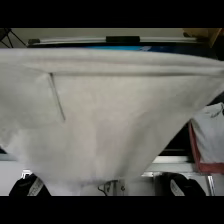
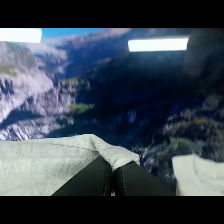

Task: Fold the shirts.

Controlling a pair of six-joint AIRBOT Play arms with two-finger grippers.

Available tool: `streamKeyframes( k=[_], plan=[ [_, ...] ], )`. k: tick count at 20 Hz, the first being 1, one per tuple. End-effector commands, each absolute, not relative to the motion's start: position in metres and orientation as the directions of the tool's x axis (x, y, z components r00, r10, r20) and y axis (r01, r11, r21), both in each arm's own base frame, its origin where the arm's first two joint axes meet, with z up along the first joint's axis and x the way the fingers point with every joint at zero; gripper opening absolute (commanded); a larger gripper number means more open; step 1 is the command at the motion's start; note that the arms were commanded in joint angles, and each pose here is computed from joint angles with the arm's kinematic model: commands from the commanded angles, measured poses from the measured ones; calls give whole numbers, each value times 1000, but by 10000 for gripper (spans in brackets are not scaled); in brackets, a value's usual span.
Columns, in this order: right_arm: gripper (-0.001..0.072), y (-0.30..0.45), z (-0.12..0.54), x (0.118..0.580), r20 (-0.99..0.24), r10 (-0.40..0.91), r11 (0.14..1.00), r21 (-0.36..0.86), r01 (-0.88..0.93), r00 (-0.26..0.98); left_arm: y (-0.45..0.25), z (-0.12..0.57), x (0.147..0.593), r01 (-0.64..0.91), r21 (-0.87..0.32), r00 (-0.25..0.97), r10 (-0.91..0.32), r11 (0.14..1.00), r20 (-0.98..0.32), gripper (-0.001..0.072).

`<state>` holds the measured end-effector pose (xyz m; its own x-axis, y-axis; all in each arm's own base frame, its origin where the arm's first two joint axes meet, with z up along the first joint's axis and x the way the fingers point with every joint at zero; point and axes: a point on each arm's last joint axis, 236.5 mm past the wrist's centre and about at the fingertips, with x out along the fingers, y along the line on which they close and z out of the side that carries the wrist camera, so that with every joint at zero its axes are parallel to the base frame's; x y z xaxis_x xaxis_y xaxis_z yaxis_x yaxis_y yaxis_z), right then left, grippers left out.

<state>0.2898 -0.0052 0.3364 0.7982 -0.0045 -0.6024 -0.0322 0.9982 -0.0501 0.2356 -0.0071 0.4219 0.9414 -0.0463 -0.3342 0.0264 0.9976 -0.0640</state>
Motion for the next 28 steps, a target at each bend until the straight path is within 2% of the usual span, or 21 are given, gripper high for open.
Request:
streamKeyframes(
  k=[1,4,6,9,12,14,16,20,23,25,28],
  plan=[
    [79,-20,222,347,-813,-46,998,-65,-11,581,18,315,298,5,-99,788,-65,995,-613,43],
    [79,2,140,419,-839,57,998,49,-30,541,15,210,364,-4,-242,659,-179,970,-730,42],
    [79,20,103,471,-809,135,989,143,-31,572,9,158,411,-14,-267,648,-194,964,-737,42],
    [79,45,77,538,-700,189,972,233,-31,689,-1,118,484,-9,-269,691,-189,963,-698,42],
    [79,58,54,579,-623,175,971,239,-27,762,-6,87,544,-11,-268,724,-177,963,-667,43],
    [79,56,38,597,-588,156,969,247,-7,793,-18,60,568,0,-268,711,-189,963,-677,43],
    [79,55,17,601,-607,152,966,258,13,780,-30,37,582,9,-267,706,-195,964,-680,43],
    [79,59,-30,578,-735,175,966,256,29,655,-46,6,569,27,-273,621,-230,962,-750,43],
    [79,57,-20,542,-815,179,978,207,-12,550,-20,22,534,26,-215,543,-194,976,-817,43],
    [79,46,-20,507,-886,164,985,169,-27,433,-7,25,495,17,-201,429,-189,979,-883,42],
    [79,36,-52,460,-959,179,982,188,22,218,-4,-14,446,-14,-226,242,-216,974,-946,42]
  ],
)
